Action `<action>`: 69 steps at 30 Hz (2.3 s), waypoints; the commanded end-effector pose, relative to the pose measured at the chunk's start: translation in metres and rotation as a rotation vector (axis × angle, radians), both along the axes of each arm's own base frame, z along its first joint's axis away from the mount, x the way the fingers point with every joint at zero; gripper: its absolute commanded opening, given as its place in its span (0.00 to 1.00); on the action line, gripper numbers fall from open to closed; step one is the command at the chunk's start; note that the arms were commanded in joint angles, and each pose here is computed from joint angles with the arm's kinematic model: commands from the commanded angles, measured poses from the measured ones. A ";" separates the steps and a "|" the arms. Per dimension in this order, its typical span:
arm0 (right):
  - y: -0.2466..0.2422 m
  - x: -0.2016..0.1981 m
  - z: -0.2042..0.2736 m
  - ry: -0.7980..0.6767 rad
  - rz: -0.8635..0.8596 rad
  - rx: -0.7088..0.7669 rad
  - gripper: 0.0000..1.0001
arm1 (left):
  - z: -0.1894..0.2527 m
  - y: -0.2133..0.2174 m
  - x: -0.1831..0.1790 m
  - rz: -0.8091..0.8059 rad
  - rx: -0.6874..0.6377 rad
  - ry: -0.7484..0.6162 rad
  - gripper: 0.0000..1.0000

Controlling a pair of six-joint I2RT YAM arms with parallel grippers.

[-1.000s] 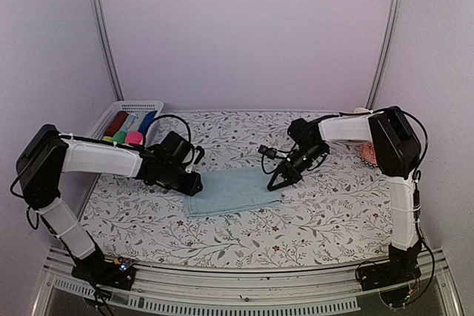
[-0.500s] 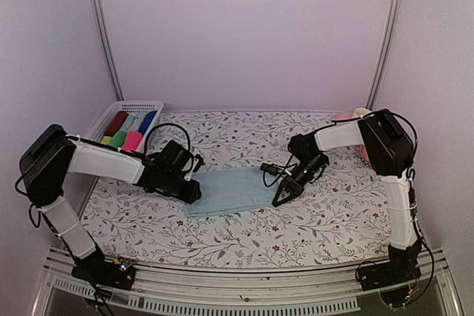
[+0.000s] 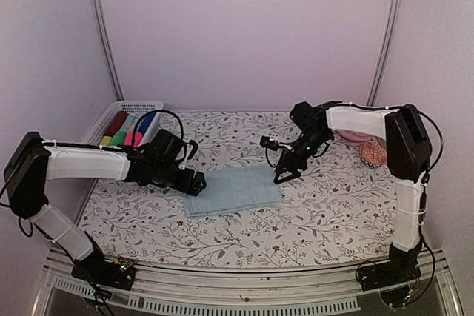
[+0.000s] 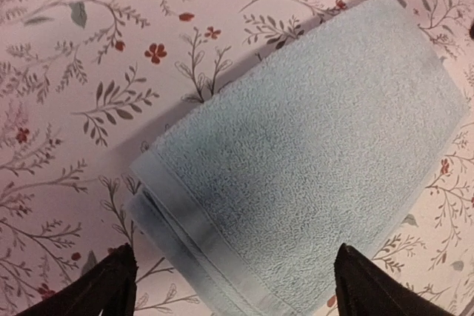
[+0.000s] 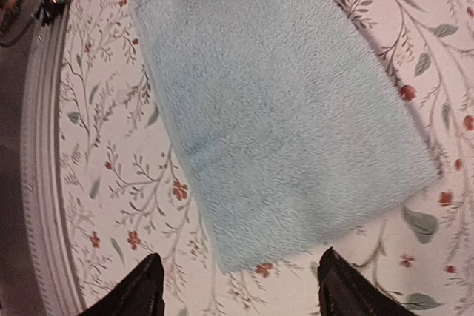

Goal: Roll the towels
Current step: Smooth out the towel at the center of the board, then move the towel to the center of the board.

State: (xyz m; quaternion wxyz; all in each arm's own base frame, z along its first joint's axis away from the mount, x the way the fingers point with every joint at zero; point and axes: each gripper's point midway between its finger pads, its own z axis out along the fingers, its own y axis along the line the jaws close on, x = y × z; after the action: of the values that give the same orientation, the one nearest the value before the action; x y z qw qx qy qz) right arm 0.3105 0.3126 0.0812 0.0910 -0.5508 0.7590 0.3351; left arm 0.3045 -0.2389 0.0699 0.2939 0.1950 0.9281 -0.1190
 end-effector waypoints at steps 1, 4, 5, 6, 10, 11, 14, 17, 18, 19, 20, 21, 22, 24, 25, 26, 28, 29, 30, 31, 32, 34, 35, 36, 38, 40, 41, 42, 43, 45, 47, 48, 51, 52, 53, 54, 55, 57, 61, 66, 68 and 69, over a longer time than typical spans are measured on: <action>-0.001 0.063 0.025 -0.397 -0.084 -0.143 0.86 | 0.032 0.010 0.010 0.044 0.008 -0.098 0.97; 0.010 0.087 0.029 -0.514 -0.109 -0.192 0.99 | 0.040 0.019 0.010 0.081 0.004 -0.145 0.97; 0.016 0.093 0.032 -0.539 -0.119 -0.190 0.99 | 0.041 0.023 0.009 0.095 -0.005 -0.160 0.97; 0.023 0.101 0.035 -0.560 -0.131 -0.180 0.99 | 0.042 0.026 0.008 0.109 -0.018 -0.179 0.97; 0.062 0.119 0.039 -0.602 -0.169 -0.132 0.99 | 0.045 0.042 0.005 0.189 -0.072 -0.249 0.97; 0.073 0.121 0.038 -0.612 -0.167 -0.122 0.99 | 0.043 0.045 0.004 0.204 -0.075 -0.256 0.97; 0.108 0.119 0.025 -0.638 -0.147 -0.107 0.99 | 0.035 0.053 0.002 0.233 -0.056 -0.251 0.97; 0.138 0.115 -0.002 -0.653 -0.131 -0.116 0.99 | 0.032 0.060 0.001 0.263 -0.043 -0.251 0.97; 0.145 0.114 -0.005 -0.663 -0.133 -0.111 0.99 | 0.031 0.062 0.000 0.269 -0.040 -0.252 0.97; 0.151 0.115 -0.007 -0.675 -0.143 -0.105 0.99 | 0.031 0.063 -0.001 0.273 -0.043 -0.255 0.97; 0.159 0.114 -0.008 -0.679 -0.153 -0.088 0.99 | 0.031 0.065 -0.002 0.279 -0.046 -0.259 0.97; 0.163 0.114 -0.010 -0.681 -0.159 -0.079 0.99 | 0.031 0.067 -0.003 0.285 -0.050 -0.262 0.97; 0.167 0.114 -0.012 -0.675 -0.167 -0.070 0.99 | 0.032 0.069 -0.004 0.293 -0.056 -0.268 0.97; 0.173 0.111 -0.022 -0.651 -0.165 -0.062 0.99 | 0.034 0.073 -0.007 0.303 -0.066 -0.279 0.97; 0.174 0.110 -0.028 -0.644 -0.163 -0.067 0.99 | 0.035 0.074 -0.009 0.307 -0.070 -0.285 0.97; 0.175 0.107 -0.034 -0.636 -0.158 -0.075 0.99 | 0.035 0.076 -0.010 0.309 -0.072 -0.289 0.97; 0.172 0.107 -0.051 -0.629 -0.154 -0.107 0.99 | 0.038 0.078 -0.011 0.312 -0.074 -0.299 0.97; 0.169 0.108 -0.059 -0.630 -0.158 -0.128 0.99 | 0.039 0.079 -0.012 0.313 -0.074 -0.303 0.97; 0.166 0.109 -0.067 -0.633 -0.163 -0.153 0.99 | 0.040 0.080 -0.012 0.313 -0.071 -0.306 0.97; 0.162 0.111 -0.074 -0.641 -0.169 -0.179 0.99 | 0.040 0.081 -0.012 0.314 -0.069 -0.309 0.97; 0.156 0.115 -0.080 -0.650 -0.179 -0.203 0.99 | 0.041 0.082 -0.012 0.315 -0.064 -0.312 0.97; 0.145 0.126 -0.088 -0.660 -0.210 -0.242 0.99 | 0.042 0.082 -0.012 0.314 -0.060 -0.317 0.97; 0.136 0.134 -0.089 -0.662 -0.237 -0.259 0.99 | 0.043 0.082 -0.011 0.313 -0.059 -0.320 0.97; 0.127 0.142 -0.090 -0.661 -0.270 -0.274 0.99 | 0.043 0.082 -0.011 0.312 -0.059 -0.320 0.97; 0.104 0.162 -0.087 -0.674 -0.346 -0.315 0.99 | 0.043 0.082 -0.011 0.309 -0.061 -0.323 0.97; 0.071 0.185 -0.082 -0.679 -0.431 -0.358 0.99 | 0.044 0.080 -0.011 0.299 -0.063 -0.326 0.97; 0.055 0.194 -0.080 -0.667 -0.478 -0.370 0.99 | 0.044 0.079 -0.011 0.296 -0.068 -0.327 0.97; 0.038 0.202 -0.078 -0.653 -0.515 -0.379 0.99 | 0.045 0.079 -0.011 0.293 -0.072 -0.331 0.97; 0.022 0.208 -0.076 -0.634 -0.555 -0.385 0.99 | 0.047 0.078 -0.010 0.291 -0.077 -0.334 0.97; -0.006 0.217 -0.069 -0.589 -0.622 -0.378 0.99 | 0.049 0.076 -0.011 0.282 -0.088 -0.340 0.97; -0.025 0.223 -0.057 -0.548 -0.667 -0.346 0.99 | 0.050 0.073 -0.011 0.273 -0.104 -0.344 0.97; -0.029 0.224 -0.048 -0.539 -0.674 -0.325 0.99 | 0.050 0.072 -0.011 0.267 -0.111 -0.344 0.97; -0.029 0.224 0.003 -0.591 -0.658 -0.254 0.99 | 0.049 0.067 -0.011 0.254 -0.132 -0.338 0.97; -0.026 0.221 0.019 -0.603 -0.641 -0.225 0.99 | 0.048 0.065 -0.011 0.249 -0.137 -0.334 0.97; -0.025 0.217 0.034 -0.620 -0.626 -0.202 0.99 | 0.048 0.064 -0.010 0.246 -0.142 -0.330 0.97; -0.025 0.214 0.046 -0.632 -0.615 -0.183 0.99 | 0.047 0.062 -0.011 0.240 -0.145 -0.325 0.97; -0.024 0.209 0.055 -0.645 -0.593 -0.169 0.99 | 0.046 0.061 -0.011 0.234 -0.147 -0.319 0.97; -0.024 0.198 0.065 -0.655 -0.554 -0.153 0.99 | 0.046 0.058 -0.012 0.220 -0.156 -0.314 0.97; -0.026 0.161 0.065 -0.651 -0.417 -0.116 0.99 | 0.057 0.035 -0.019 0.084 -0.223 -0.340 0.97; -0.035 0.104 0.066 -0.708 -0.220 -0.050 0.99 | 0.075 -0.005 -0.030 -0.223 -0.214 -0.462 0.97; -0.040 0.087 0.074 -0.739 -0.176 -0.026 0.99 | 0.077 -0.021 -0.031 -0.331 -0.172 -0.503 0.97; -0.042 0.080 0.079 -0.752 -0.160 -0.012 0.99 | 0.080 -0.029 -0.030 -0.375 -0.162 -0.526 0.97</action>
State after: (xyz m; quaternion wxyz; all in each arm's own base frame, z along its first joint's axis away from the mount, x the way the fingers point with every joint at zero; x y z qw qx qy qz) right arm 0.4161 0.2704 0.1378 0.3518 -0.5186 0.7750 0.0818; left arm 0.2797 -0.2260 0.1288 0.4783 0.2339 0.8280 -0.1758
